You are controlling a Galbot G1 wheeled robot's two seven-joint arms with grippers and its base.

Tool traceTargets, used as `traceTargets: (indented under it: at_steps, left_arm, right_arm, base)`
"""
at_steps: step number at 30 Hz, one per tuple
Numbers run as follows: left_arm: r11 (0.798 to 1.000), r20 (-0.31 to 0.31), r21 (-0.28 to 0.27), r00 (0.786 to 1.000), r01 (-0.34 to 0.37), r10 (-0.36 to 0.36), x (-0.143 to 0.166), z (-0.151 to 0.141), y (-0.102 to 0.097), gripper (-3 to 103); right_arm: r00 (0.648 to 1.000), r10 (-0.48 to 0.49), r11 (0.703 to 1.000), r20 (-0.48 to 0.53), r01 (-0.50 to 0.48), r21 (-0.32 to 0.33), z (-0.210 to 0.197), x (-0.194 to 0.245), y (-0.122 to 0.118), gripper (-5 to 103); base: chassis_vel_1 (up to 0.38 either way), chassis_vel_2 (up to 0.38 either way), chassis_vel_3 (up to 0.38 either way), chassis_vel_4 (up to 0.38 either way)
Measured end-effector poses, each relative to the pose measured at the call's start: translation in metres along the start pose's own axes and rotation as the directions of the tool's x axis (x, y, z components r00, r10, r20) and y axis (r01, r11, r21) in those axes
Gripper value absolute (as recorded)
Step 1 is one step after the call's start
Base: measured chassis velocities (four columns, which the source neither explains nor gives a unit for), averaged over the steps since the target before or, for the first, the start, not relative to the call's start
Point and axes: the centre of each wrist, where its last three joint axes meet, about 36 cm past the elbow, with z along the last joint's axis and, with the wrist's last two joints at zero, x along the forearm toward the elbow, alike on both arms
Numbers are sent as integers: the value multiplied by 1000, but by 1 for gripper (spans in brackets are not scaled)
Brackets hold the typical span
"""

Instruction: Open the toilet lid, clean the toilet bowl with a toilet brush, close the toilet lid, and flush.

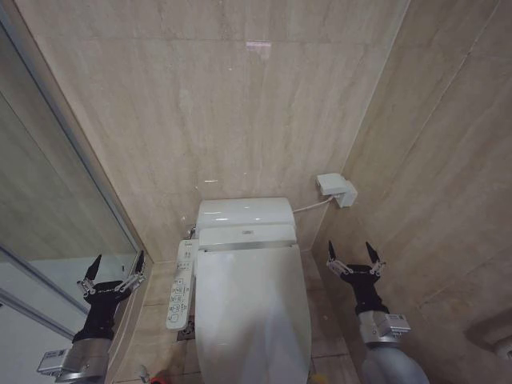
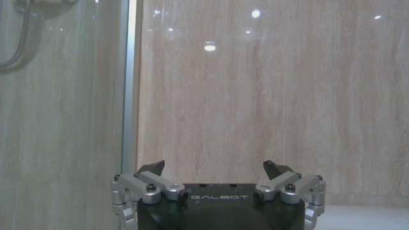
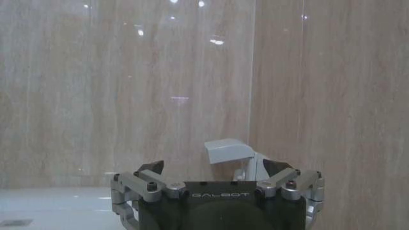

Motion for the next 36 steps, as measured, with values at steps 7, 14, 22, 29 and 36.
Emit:
traceTargets:
  at_steps: [7,14,22,29,36]
  left_arm:
    - [1000,0,0,1000,0,0,0,0,0,100]
    - [1000,0,0,1000,0,0,0,0,0,100]
    - [1000,0,0,1000,0,0,0,0,0,100]
    - [1000,0,0,1000,0,0,0,0,0,100]
    - [1000,0,0,1000,0,0,0,0,0,100]
  right_arm:
    - [1000,0,1000,0,0,0,0,0,0,100]
    - [1000,0,1000,0,0,0,0,0,0,100]
    - [1000,0,1000,0,0,0,0,0,0,100]
    - [1000,0,1000,0,0,0,0,0,0,100]
    - [1000,0,1000,0,0,0,0,0,0,100]
  base:
    - [0,0,0,0]
    - [0,0,0,0]
    - [0,0,0,0]
    - [6,-5,-8,10]
    - [110,-129,-123,131]
